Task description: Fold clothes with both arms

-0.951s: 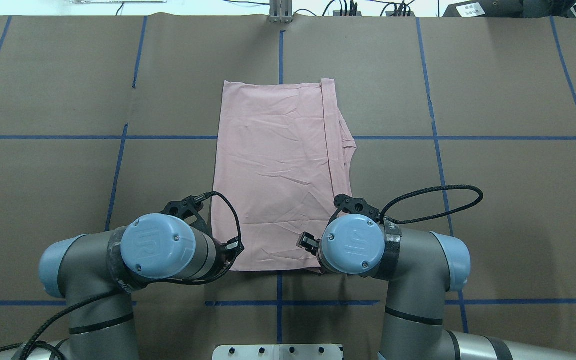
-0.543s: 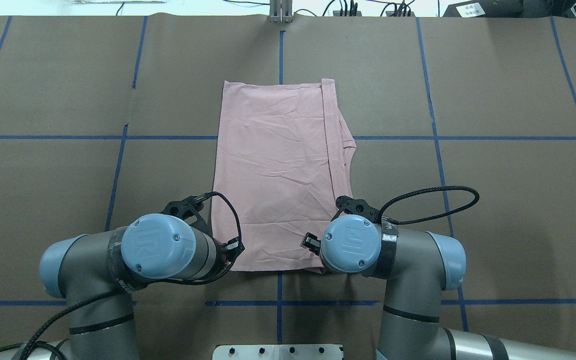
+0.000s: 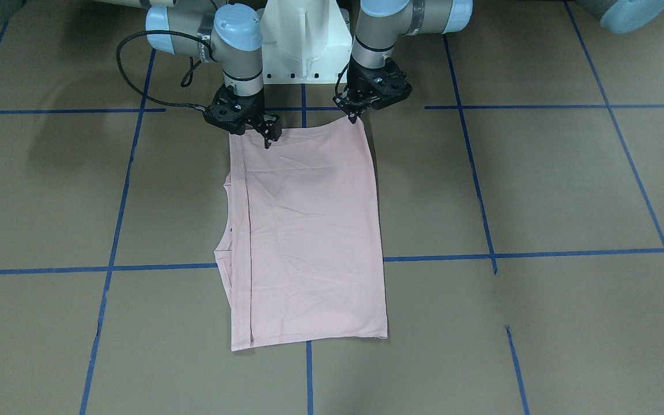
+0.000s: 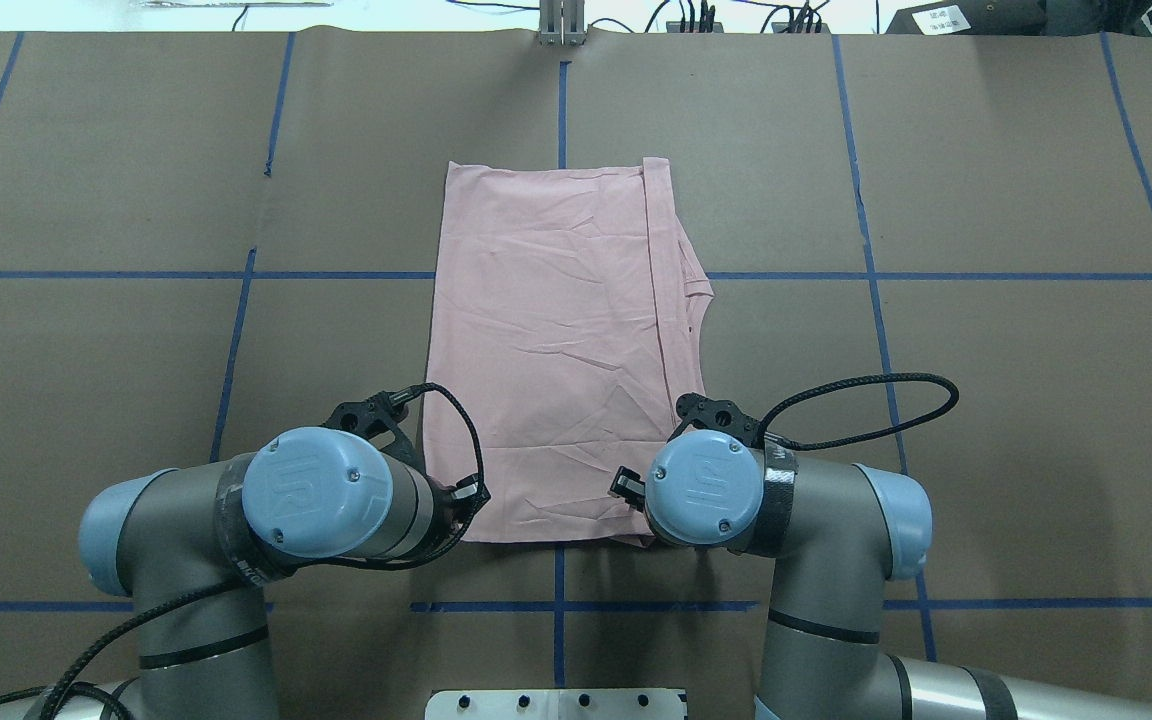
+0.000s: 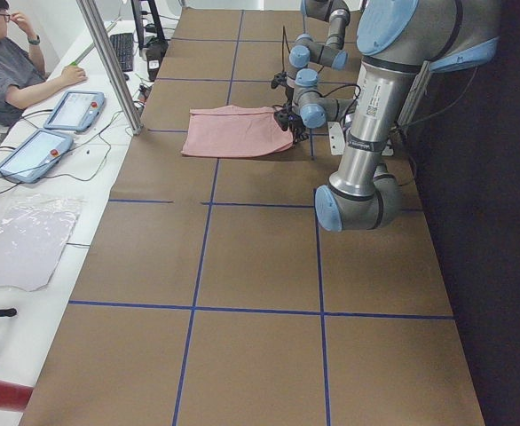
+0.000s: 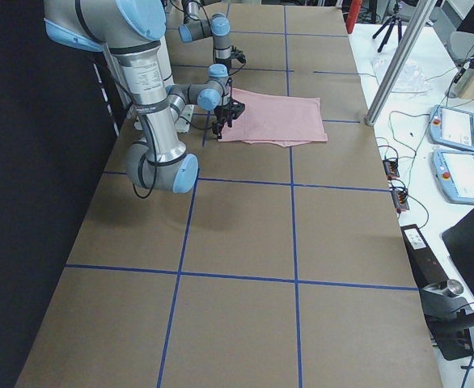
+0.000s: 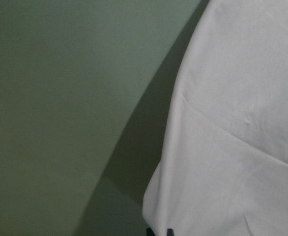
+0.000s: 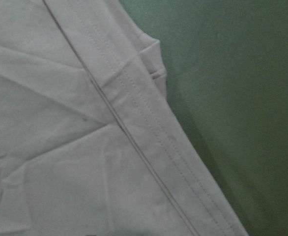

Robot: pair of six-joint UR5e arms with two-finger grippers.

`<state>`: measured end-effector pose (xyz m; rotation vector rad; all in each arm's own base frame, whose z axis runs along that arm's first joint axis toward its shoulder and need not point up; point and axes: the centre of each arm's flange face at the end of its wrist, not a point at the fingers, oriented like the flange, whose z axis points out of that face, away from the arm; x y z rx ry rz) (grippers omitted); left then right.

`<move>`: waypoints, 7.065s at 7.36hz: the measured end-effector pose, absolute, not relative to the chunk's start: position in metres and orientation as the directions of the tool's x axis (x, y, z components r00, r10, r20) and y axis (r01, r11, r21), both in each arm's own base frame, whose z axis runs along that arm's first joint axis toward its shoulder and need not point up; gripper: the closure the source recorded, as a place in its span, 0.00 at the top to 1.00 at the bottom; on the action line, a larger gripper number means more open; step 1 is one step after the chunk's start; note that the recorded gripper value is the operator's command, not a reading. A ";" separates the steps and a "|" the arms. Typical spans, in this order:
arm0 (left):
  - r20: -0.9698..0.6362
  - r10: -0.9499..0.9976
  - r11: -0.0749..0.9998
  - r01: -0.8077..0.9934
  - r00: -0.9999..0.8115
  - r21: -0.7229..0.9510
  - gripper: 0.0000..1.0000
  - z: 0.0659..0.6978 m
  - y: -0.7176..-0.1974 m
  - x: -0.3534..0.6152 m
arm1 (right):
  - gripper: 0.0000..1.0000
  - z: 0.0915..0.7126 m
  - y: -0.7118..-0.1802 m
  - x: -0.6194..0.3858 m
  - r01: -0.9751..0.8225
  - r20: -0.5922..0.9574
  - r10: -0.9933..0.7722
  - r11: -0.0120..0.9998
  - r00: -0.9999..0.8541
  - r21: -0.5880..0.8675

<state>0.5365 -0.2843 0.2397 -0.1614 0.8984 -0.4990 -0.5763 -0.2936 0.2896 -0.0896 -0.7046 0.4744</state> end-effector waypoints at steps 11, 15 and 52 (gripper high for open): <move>-0.737 -0.459 0.886 0.312 0.496 -0.342 0.00 0.221 -0.265 0.523 | 0.00 0.251 -0.294 -0.539 -0.380 0.678 0.440 0.891 0.588 -0.249; -0.734 -0.404 0.914 0.208 0.546 -0.348 0.00 0.193 -0.192 0.513 | 0.00 0.241 -0.248 -0.518 -0.302 0.712 0.393 0.917 0.582 -0.259; -0.535 0.360 0.918 -0.189 0.764 0.348 1.00 0.598 -0.532 -0.070 | 1.00 0.620 -0.468 0.048 0.101 0.698 -0.149 0.989 0.701 0.109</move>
